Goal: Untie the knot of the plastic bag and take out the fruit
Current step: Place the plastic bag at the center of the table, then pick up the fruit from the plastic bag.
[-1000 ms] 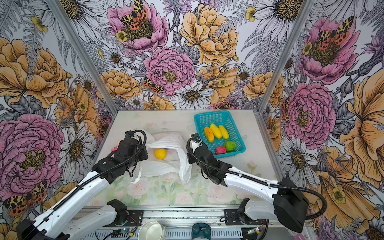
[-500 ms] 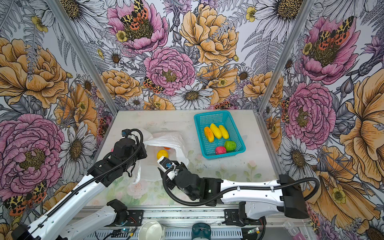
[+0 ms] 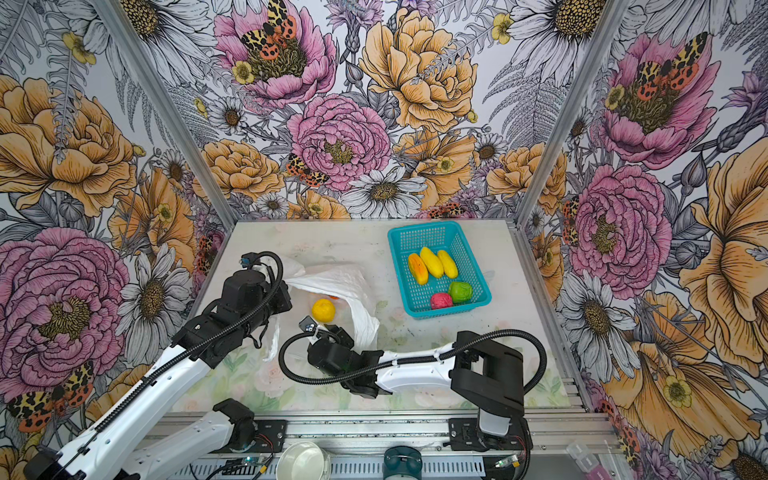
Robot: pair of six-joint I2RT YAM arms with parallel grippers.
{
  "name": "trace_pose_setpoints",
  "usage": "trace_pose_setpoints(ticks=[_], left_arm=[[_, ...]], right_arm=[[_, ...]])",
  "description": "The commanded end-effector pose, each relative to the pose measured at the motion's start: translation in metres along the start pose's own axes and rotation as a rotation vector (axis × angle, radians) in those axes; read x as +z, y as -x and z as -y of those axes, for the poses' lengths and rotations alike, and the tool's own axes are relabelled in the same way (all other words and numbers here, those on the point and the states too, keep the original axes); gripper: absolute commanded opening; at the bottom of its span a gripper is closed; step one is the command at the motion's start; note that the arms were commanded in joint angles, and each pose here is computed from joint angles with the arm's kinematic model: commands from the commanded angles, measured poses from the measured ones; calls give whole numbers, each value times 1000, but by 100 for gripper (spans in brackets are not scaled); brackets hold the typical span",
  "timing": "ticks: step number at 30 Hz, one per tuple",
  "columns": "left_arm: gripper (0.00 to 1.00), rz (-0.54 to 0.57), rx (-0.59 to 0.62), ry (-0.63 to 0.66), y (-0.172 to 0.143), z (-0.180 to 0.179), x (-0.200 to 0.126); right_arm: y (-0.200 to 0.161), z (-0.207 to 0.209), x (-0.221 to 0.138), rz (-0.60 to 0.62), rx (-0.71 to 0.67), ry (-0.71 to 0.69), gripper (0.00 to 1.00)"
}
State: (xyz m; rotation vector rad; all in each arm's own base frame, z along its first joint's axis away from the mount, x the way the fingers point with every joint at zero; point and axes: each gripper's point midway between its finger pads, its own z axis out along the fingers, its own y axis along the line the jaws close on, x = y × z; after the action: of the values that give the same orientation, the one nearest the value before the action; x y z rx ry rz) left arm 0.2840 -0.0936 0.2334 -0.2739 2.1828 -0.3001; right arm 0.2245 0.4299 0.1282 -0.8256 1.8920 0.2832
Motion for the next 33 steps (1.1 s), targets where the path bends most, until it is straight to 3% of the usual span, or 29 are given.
trace_pose_setpoints(ticks=[1, 5, 9, 12, 16, 29, 33], left_arm=[[0, 13, -11, -27, 12, 6, -5], [0, -7, -96, -20, 6, 5, -1], [0, -117, -153, -76, -16, 18, 11], [0, -174, -114, -79, -25, 21, 15], [0, -131, -98, -26, -20, 8, 10], [0, -13, -50, -19, -14, 2, -12], [0, -26, -46, -21, -17, 4, -10]], right_arm=[[15, 9, 17, 37, 106, -39, 55], [0, 22, 39, -3, 141, -84, 67], [-9, 31, 57, -33, 174, -99, 72], [-13, 35, 65, -41, 173, -107, 76], [-21, 41, 78, -52, 167, -124, 82], [-32, 36, 125, -91, 206, -63, 85], [-36, 40, 134, -105, 215, -72, 79]])
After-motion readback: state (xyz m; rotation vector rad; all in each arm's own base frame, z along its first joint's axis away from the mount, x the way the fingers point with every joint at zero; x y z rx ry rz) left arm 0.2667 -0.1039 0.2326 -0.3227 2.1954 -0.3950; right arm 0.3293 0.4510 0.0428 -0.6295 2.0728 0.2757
